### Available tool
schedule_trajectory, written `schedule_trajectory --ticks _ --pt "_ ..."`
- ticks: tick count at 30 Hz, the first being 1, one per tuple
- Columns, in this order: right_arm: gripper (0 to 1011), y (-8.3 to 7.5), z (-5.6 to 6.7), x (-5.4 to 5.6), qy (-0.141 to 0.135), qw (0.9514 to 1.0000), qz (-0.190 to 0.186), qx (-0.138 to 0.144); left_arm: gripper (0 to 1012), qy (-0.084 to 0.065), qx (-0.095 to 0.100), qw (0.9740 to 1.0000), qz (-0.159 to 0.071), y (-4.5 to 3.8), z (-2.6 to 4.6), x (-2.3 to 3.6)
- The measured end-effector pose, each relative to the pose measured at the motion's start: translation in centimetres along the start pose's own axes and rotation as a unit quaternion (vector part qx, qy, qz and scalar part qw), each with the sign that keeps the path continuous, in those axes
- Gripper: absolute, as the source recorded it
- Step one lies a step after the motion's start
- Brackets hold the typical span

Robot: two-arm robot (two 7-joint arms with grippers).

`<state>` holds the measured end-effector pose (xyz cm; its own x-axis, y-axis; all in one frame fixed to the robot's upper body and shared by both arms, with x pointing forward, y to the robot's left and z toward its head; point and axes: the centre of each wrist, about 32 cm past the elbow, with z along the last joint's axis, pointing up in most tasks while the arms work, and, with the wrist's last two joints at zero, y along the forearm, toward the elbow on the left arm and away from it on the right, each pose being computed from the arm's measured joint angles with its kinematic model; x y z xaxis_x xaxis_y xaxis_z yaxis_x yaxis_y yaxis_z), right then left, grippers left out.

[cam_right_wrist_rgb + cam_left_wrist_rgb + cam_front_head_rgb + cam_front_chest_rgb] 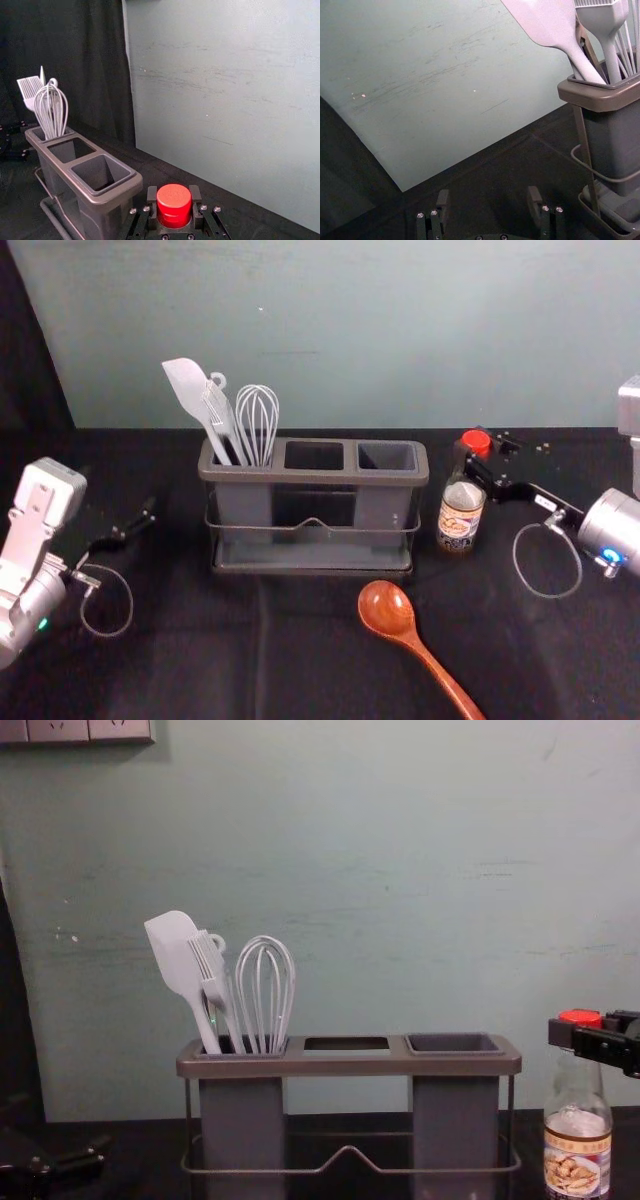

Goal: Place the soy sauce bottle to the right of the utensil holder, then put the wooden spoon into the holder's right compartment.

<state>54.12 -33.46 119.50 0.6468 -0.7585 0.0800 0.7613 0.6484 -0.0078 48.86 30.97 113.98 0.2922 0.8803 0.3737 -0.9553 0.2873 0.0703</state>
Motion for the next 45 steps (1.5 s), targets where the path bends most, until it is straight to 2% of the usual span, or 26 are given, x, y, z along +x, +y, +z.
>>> schedule_trajectory --ticks 45 --pt "378 0.30 -0.93 -0.44 0.011 0.9999 0.006 0.006 1011 0.000 0.000 1.0000 0.000 0.00 0.00 0.00"
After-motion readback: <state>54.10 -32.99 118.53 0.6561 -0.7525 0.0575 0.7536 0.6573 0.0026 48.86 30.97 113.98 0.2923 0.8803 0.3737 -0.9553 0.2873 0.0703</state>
